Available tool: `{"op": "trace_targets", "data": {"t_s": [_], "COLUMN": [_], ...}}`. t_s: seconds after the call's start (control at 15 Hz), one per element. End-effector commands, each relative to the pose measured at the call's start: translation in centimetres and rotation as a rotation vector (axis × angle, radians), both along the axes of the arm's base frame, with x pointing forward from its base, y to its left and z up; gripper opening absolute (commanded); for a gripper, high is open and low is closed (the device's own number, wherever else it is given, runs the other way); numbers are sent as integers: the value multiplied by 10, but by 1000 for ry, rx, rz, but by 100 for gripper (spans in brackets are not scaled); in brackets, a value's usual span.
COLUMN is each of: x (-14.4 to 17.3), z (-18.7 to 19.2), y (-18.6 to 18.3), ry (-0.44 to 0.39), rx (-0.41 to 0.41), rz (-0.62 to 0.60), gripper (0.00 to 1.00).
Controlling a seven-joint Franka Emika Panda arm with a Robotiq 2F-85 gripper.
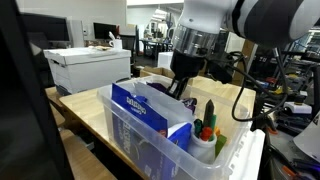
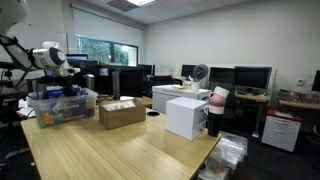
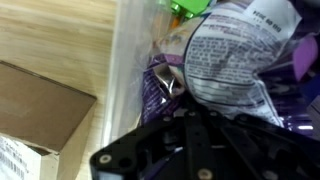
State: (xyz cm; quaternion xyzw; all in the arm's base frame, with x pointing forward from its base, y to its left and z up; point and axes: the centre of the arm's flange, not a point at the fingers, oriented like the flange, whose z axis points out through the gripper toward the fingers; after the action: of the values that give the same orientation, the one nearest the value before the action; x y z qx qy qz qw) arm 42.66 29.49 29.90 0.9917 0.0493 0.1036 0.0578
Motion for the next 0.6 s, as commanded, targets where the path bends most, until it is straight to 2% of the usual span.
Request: {"op": "trace_targets", "data": {"t_s": [0.0, 0.53], "x": [-5, 11], "z": [12, 51], "y": [-2, -5], "ry": [39, 33], "rx": [-42, -68], "rz": [68, 133], "gripper": [4, 3]}}
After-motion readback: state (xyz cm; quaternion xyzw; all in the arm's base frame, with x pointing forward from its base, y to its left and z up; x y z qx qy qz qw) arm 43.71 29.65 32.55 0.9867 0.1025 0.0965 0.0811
